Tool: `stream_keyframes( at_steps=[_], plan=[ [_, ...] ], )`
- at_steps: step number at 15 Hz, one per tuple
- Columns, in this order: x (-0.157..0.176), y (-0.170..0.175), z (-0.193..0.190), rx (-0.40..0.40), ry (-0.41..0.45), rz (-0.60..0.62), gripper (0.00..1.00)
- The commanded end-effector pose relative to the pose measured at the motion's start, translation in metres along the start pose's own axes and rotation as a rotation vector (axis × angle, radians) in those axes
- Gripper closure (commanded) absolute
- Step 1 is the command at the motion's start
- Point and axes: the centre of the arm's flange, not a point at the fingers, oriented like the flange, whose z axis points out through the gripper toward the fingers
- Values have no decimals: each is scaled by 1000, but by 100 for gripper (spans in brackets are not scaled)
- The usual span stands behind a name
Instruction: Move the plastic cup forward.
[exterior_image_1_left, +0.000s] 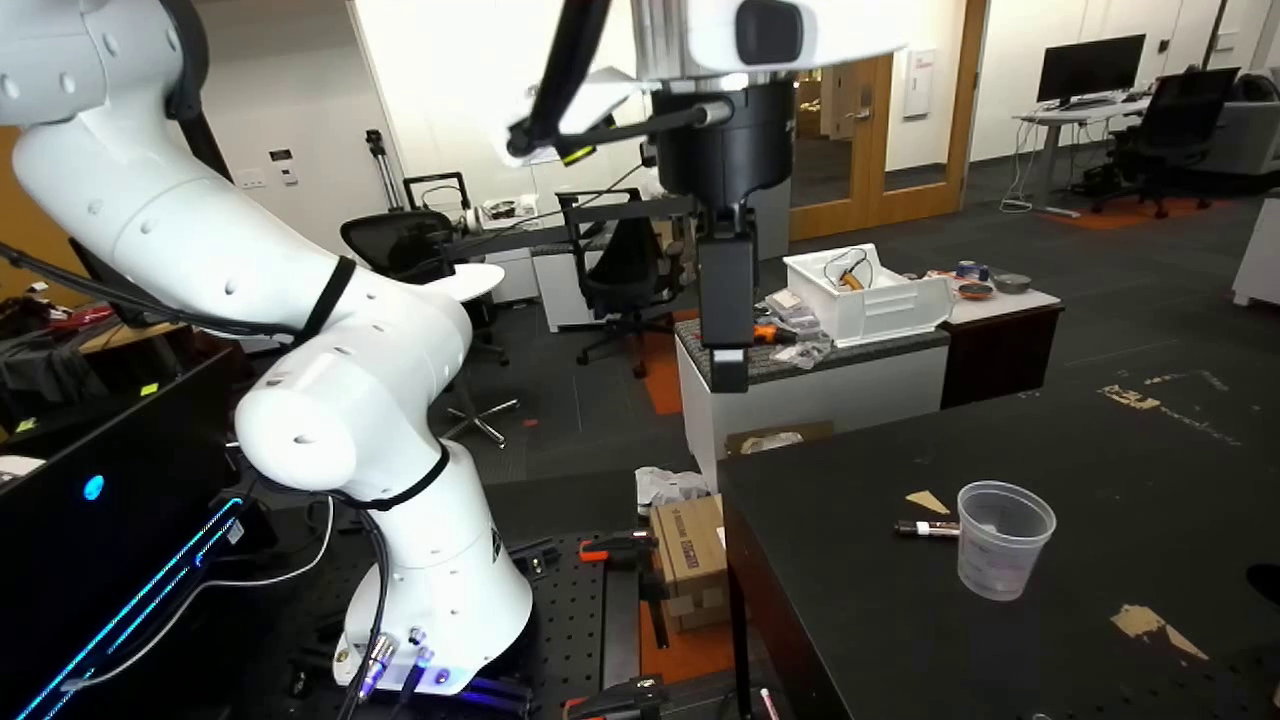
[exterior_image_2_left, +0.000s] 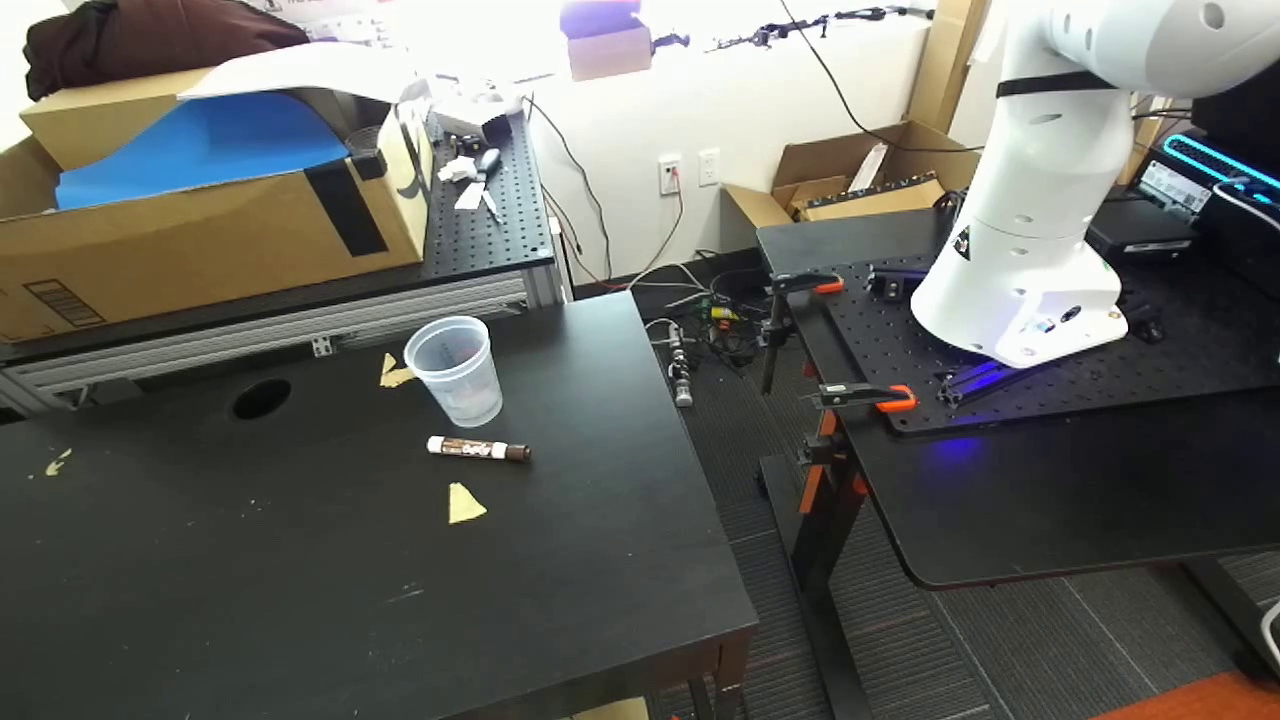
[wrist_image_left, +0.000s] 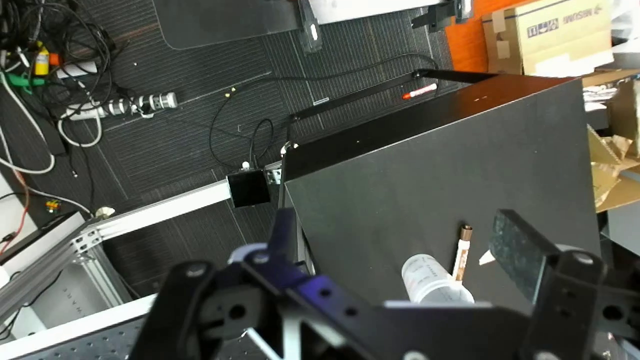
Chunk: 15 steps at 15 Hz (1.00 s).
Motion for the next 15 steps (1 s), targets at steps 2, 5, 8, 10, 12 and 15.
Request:
stream_keyframes(
  at_steps=[2, 5, 8, 10, 12, 15],
  plan=[
    [23, -22, 10, -34, -3, -52, 0],
    [34, -30, 19, -49, -26, -64, 0],
    [45, -32, 31, -41, -36, -19, 0],
    [55, -33, 43, -35, -38, -1, 0],
    [63, -37, 56, -3, -27, 4, 0],
    [76, -47, 78, 45, 3, 6, 0]
  ],
)
